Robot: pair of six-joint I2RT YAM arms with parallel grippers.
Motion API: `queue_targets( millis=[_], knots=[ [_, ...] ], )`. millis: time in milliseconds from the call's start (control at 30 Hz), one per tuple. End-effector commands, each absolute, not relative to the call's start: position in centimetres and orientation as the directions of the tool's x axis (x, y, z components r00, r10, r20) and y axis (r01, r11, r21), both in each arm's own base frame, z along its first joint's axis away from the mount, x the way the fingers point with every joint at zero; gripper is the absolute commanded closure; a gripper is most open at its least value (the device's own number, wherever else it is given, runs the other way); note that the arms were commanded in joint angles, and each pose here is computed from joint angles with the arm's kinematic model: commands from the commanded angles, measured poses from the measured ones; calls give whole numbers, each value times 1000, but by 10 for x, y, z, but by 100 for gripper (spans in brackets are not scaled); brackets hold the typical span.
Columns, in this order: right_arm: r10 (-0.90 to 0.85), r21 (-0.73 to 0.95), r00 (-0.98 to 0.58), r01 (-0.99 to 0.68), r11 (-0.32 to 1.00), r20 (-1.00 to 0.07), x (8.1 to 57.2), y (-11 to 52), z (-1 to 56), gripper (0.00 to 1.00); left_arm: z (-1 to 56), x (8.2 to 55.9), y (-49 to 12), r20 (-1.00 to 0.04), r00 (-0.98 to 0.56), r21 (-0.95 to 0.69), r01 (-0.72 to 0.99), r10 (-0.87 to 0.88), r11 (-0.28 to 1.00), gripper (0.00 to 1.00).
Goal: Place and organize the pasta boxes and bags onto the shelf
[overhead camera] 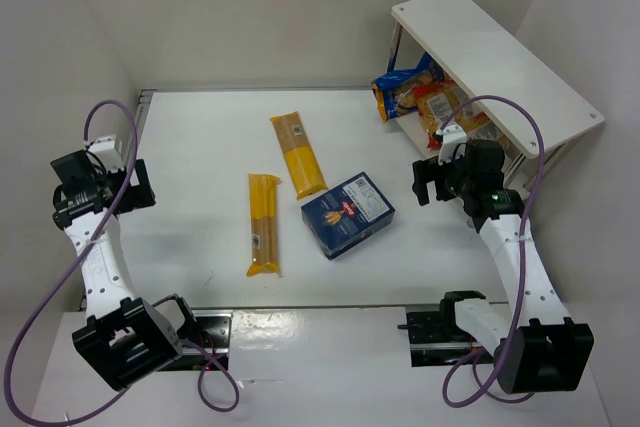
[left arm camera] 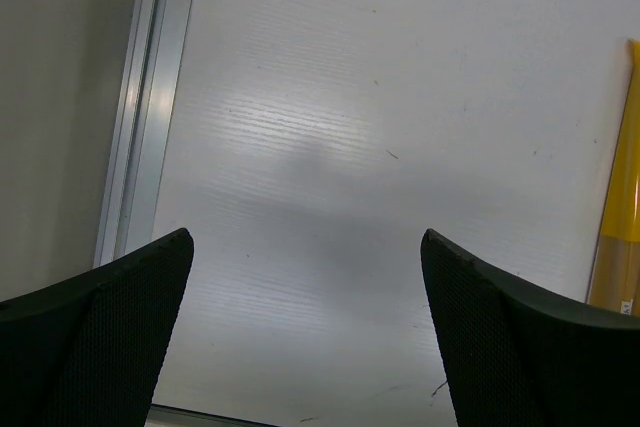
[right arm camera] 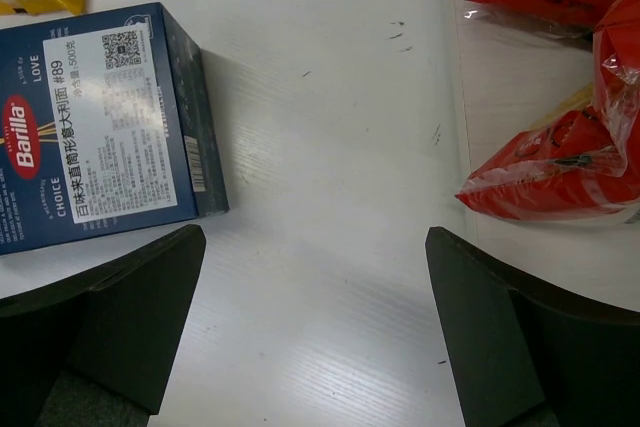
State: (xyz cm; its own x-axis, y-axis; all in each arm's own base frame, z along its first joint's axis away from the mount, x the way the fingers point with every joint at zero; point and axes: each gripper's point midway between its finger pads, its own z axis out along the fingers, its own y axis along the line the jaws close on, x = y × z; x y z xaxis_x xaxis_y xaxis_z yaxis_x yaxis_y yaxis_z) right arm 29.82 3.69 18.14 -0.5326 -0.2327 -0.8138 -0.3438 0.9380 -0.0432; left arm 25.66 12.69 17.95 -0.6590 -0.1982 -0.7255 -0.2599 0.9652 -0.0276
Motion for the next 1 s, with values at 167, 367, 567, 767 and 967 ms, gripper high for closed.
queue_targets(
  millis=[167, 367, 567, 767, 967],
  knots=[
    [-248, -47, -511, -374, 926, -823, 299, 40, 188, 1, 187, 259, 129, -755, -632, -15, -253, -177, 967, 0],
    [-264, -40, -495, -417, 908, -828, 300, 47, 190, 1, 187, 259, 129, -755, -632, -15, -253, -177, 967, 0],
    [-336, -44, -455, -541, 840, -825, 302, 81, 197, 1, 184, 260, 129, -748, -639, -19, -253, -181, 967, 0],
    [-401, -62, -397, -643, 764, -825, 323, 122, 214, 1, 181, 261, 124, -741, -647, -38, -224, -178, 974, 0],
    [-451, -58, -372, -717, 695, -812, 347, 177, 215, 1, 184, 261, 122, -748, -640, -41, -216, -173, 975, 0]
  ],
)
